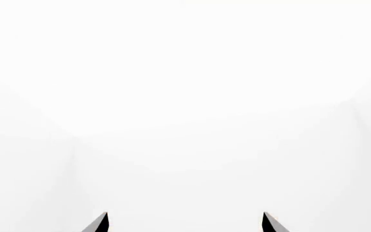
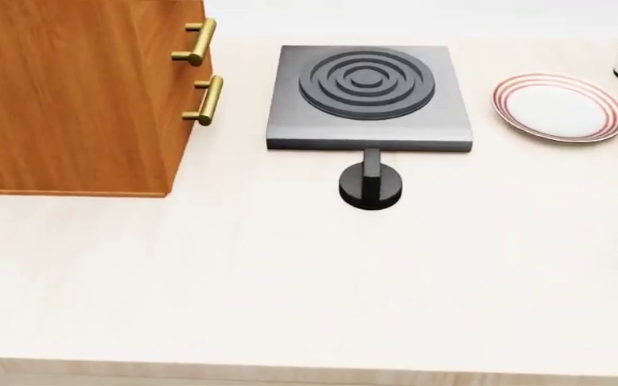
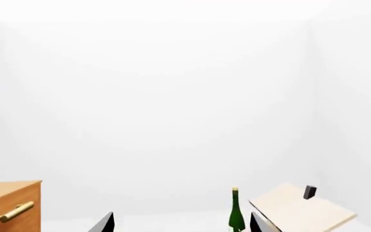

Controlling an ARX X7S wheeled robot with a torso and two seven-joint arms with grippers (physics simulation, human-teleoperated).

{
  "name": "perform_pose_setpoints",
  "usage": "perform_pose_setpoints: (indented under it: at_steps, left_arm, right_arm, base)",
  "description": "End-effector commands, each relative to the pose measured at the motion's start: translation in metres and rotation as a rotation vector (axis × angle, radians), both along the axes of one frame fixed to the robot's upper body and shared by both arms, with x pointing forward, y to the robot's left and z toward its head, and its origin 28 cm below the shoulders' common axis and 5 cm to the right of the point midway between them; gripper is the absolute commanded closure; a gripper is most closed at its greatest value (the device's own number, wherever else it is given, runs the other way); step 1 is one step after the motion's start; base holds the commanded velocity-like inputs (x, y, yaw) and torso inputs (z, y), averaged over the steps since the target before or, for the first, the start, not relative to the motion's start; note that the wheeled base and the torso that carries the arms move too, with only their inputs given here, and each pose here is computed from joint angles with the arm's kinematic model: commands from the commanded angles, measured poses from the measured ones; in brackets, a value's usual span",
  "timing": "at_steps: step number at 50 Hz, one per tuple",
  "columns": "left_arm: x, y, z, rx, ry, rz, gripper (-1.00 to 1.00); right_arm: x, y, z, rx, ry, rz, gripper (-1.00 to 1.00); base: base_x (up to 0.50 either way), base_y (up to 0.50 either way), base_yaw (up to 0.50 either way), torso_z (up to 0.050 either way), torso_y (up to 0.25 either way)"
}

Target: Put the bowl on the stove.

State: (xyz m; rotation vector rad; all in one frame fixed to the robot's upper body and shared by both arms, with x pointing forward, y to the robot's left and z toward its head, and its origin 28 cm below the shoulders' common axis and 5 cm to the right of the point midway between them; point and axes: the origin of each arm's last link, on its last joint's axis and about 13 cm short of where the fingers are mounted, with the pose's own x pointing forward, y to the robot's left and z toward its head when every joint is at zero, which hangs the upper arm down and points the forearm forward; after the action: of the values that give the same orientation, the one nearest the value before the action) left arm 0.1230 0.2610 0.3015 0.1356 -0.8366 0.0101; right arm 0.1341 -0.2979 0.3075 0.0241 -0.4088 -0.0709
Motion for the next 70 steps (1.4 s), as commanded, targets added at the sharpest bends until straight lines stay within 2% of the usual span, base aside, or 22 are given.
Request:
perform_pose_setpoints:
  at_steps: [1,9,14,70]
  left_arm:
    - [0.0001,0.0004,0.0023,0.03,-0.037,0.0,-1.0]
    - [0.0002,0.0004,0.0017,0.031,-0.036,0.0,-1.0]
    - [0.0001,0.0003,0.0016,0.03,-0.035,-0.003,-1.0]
    - [0.0005,0.0002,-0.001,0.026,-0.028,0.001,-1.0]
  right_arm:
    - [-0.0002,-0.0029,-0.0045,0.012,-0.012,-0.01,-1.0]
    - [-0.0002,-0.0024,-0.0061,0.001,0.001,-0.003,-1.0]
    - [-0.0015,-0.0027,-0.0058,0.026,0.001,0.018,-1.0]
    - [-0.0033,-0.0042,-0.01,0.008,0.037,0.028,-1.0]
  base:
    - [0.0,0.0,0.0,0.0,0.0]
    - [0.0,0.0,0.0,0.0,0.0]
    - [0.14,0.0,0.0,0.0,0.0]
    - [0.5,0.0,0.0,0.0,0.001]
